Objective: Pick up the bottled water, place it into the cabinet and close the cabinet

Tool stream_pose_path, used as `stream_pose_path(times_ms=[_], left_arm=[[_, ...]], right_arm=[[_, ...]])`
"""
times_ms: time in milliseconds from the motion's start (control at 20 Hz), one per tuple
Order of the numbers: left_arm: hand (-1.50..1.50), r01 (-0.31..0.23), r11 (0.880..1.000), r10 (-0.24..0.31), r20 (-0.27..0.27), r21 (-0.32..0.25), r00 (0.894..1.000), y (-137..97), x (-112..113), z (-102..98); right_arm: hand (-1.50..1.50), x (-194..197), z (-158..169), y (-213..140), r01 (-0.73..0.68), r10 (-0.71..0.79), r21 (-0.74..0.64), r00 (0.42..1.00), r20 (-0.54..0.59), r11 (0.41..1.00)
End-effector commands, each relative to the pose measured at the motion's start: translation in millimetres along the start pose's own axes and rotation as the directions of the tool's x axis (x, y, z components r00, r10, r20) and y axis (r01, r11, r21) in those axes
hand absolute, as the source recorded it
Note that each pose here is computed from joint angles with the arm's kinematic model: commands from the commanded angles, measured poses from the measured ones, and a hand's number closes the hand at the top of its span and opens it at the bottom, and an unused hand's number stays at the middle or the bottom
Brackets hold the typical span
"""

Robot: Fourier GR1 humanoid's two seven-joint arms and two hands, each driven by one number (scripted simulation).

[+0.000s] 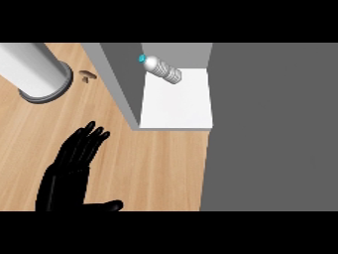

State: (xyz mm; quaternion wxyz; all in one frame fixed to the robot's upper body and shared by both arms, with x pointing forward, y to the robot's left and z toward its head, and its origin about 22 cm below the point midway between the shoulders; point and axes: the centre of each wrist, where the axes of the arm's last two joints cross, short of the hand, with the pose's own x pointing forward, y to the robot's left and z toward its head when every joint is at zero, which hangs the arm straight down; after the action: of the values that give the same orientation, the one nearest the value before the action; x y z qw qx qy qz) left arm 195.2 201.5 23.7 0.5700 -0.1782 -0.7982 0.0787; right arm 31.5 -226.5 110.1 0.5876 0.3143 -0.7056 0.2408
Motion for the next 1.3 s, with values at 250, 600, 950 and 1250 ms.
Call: stream_pose_path(times_ms=[250, 600, 950, 1250], left_arm=[[-1.50, -0.040, 0.998, 0.040, 0.007, 0.049, 0.999, 32, 36, 22], [-1.50, -0.024, 0.997, 0.023, 0.003, 0.068, 1.000, 56, 52, 33], [-1.50, -0.052, 0.999, 0.052, -0.020, -0.002, 0.998, 67, 67, 43], [-1.50, -0.045, 0.998, 0.045, -0.008, -0.051, 0.999, 76, 75, 41]], right_arm=[[1.50, 51, -24, 16, -0.179, 0.179, 0.233, 0.984, 0.022, 0.956], [1.50, 40, -34, 27, -0.074, 0.069, 0.266, 0.997, 0.029, 0.961], [1.50, 20, -45, 35, 0.073, -0.093, 0.195, 0.991, 0.093, 0.978], [1.50, 17, -51, 30, 0.042, -0.059, 0.221, 0.996, 0.068, 0.974]])
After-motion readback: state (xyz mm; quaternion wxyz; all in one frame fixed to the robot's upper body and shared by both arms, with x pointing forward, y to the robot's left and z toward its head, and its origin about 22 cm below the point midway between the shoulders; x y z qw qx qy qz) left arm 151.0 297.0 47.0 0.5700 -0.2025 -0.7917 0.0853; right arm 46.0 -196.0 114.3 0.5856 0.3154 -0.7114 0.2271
